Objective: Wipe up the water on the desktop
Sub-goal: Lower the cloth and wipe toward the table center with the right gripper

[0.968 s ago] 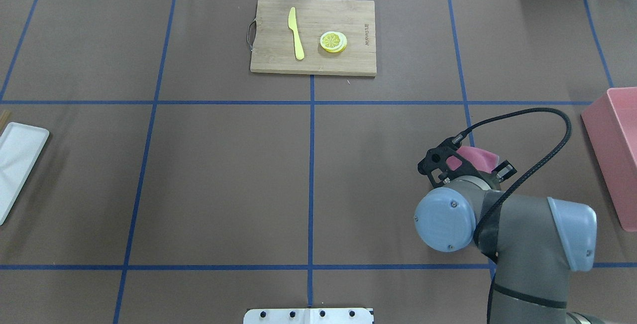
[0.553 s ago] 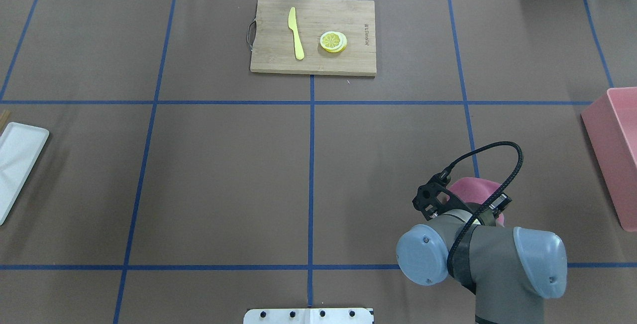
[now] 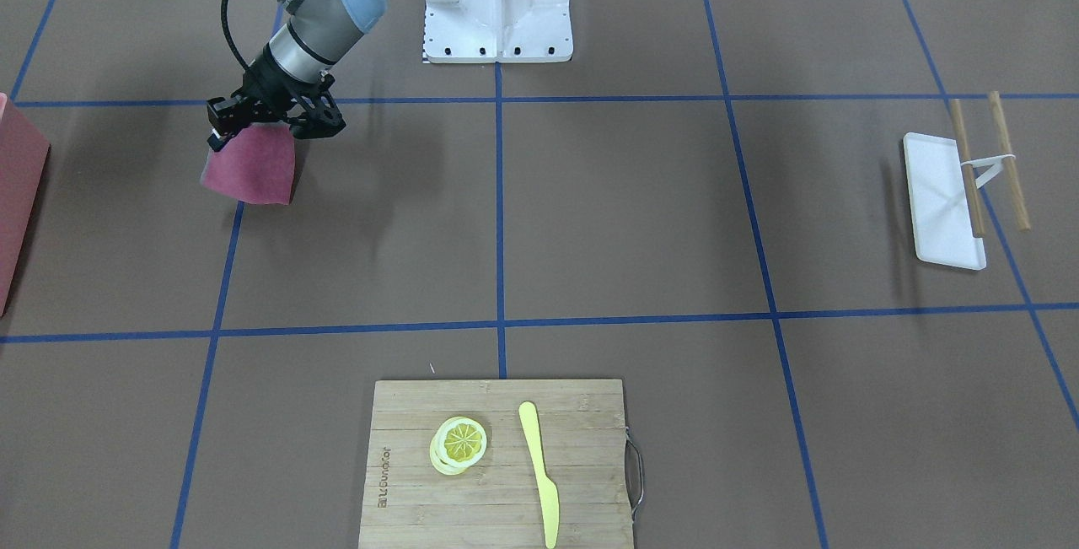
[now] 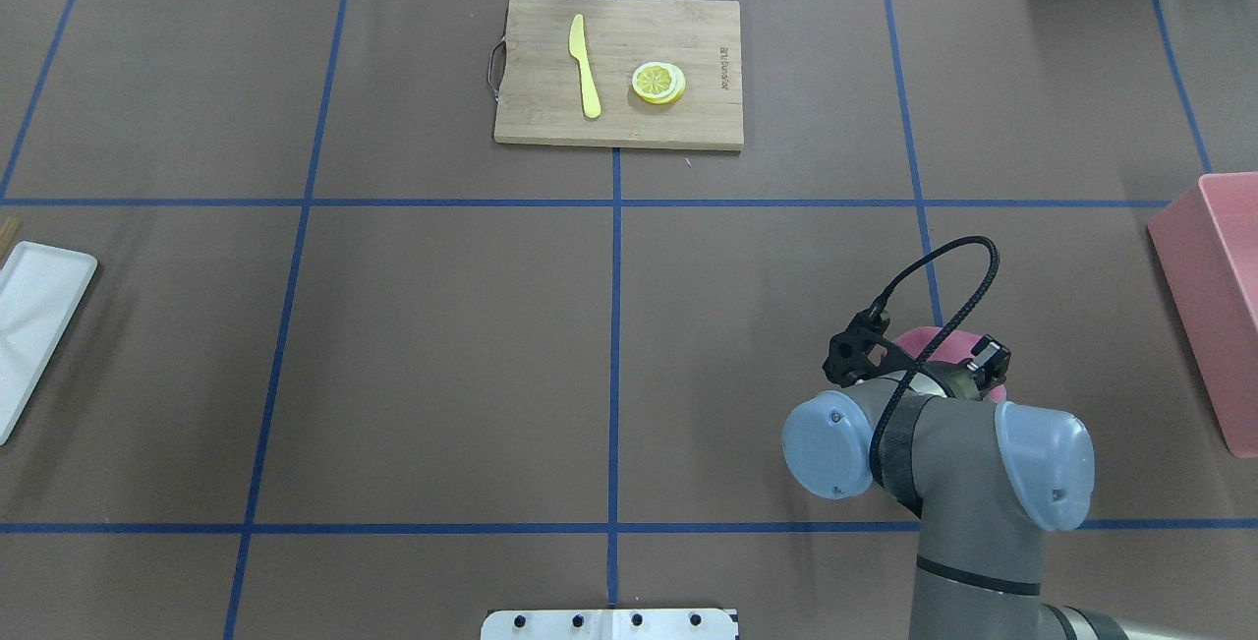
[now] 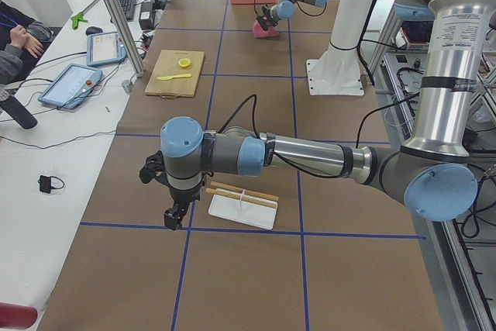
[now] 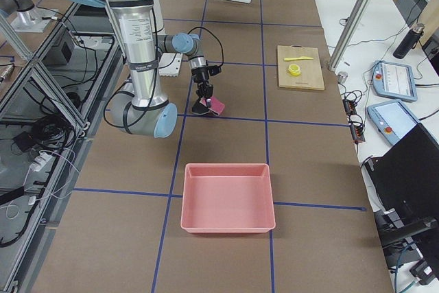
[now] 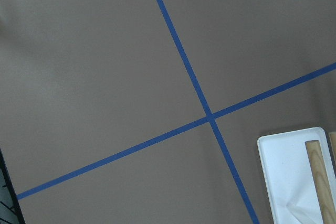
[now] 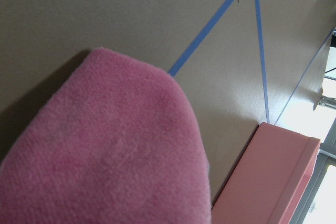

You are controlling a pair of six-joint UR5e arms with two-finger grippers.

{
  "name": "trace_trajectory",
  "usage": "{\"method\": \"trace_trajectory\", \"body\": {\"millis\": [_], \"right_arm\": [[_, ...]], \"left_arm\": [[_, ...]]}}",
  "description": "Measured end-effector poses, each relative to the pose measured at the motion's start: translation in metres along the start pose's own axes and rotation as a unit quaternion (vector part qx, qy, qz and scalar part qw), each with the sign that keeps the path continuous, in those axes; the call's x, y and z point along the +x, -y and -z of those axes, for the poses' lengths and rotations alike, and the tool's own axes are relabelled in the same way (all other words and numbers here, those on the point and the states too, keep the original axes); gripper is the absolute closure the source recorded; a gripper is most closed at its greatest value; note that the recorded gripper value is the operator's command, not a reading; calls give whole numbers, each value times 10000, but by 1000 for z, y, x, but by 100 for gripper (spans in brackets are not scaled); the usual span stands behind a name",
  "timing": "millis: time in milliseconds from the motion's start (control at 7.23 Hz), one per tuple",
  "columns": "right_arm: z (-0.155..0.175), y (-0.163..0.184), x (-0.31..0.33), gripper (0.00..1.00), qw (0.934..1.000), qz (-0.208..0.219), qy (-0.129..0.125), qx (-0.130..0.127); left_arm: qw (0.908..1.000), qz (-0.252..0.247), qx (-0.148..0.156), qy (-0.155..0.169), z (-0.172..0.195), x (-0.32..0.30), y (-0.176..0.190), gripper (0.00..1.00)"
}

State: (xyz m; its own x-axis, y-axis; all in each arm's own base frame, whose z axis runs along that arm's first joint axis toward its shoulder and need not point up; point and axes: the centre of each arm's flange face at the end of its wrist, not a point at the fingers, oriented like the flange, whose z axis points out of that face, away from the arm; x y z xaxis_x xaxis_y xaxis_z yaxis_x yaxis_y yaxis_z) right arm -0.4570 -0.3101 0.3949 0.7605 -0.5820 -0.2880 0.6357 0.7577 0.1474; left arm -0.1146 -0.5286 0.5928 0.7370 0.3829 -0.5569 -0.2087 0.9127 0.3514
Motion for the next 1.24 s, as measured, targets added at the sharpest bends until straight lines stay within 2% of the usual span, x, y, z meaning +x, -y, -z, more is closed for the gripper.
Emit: {"method": "trace_trajectory", "body": {"millis": [276,415,829,1244], "right_arm": [[-17,20,-2,100,10000,89,14,22],[-12,33,-5,100,9999,31,97,139],[40,84,-23,100,9974,-209,420,544],[111,130,-45,100,9879,-634,1021,977]], "left_arm": [[10000,-1,0,0,0,0,0,2],[10000,0,1,1,0,0,0,2],[10000,4,-1,0,0,0,0,2],[10000,19,-19,-13,-3,-2,-1,2]]}}
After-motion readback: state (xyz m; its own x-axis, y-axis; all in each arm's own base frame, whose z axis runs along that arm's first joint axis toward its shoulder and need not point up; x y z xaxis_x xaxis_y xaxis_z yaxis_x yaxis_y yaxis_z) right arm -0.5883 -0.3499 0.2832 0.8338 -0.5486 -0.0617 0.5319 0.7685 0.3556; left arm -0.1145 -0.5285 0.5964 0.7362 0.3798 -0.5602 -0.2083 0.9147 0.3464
